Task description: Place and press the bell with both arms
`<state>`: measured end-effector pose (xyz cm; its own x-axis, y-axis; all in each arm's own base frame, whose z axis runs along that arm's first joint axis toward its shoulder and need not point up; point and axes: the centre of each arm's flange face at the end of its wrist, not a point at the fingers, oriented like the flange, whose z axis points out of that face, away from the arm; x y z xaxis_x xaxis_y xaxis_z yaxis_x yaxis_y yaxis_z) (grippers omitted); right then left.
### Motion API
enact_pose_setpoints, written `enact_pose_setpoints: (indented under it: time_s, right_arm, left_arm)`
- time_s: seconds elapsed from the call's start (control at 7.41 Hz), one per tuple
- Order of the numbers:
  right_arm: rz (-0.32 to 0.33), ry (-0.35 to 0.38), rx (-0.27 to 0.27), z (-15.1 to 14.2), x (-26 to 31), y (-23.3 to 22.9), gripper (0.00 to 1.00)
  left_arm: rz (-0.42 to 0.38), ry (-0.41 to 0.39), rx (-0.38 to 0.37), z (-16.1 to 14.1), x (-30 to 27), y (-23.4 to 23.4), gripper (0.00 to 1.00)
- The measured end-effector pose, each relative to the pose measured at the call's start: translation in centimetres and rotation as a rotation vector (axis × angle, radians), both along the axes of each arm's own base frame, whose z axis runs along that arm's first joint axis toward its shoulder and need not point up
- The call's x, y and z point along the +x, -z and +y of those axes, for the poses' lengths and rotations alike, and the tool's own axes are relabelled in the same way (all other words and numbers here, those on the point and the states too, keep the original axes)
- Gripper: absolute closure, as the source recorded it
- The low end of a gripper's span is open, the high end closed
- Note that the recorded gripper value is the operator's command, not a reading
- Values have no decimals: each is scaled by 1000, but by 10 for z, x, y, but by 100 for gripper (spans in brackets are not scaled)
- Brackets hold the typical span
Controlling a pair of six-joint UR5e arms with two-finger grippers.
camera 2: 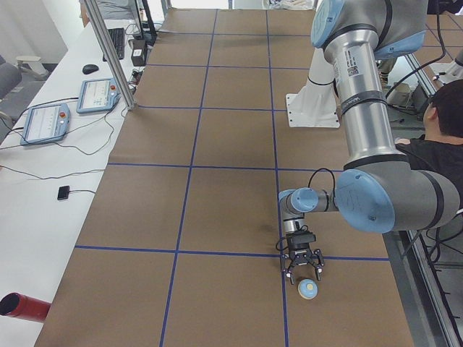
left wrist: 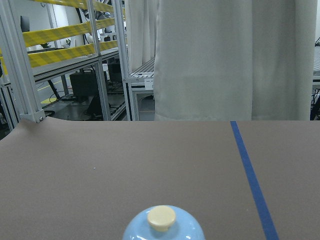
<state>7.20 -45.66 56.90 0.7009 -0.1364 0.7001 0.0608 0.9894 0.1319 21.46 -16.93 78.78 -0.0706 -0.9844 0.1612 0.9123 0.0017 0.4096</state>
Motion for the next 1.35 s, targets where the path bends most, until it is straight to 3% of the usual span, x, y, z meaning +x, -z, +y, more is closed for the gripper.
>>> enact_pose_setpoints:
  time_s: [1.22, 1.35]
  right_arm:
    - [0, 0, -2, 1, 0, -1, 0]
    - [0, 0, -1, 1, 0, 0, 0]
  left_arm:
    - [-15, -32, -29, 22, 3, -25, 0]
    - [-16, -32, -29, 22, 3, -27, 6]
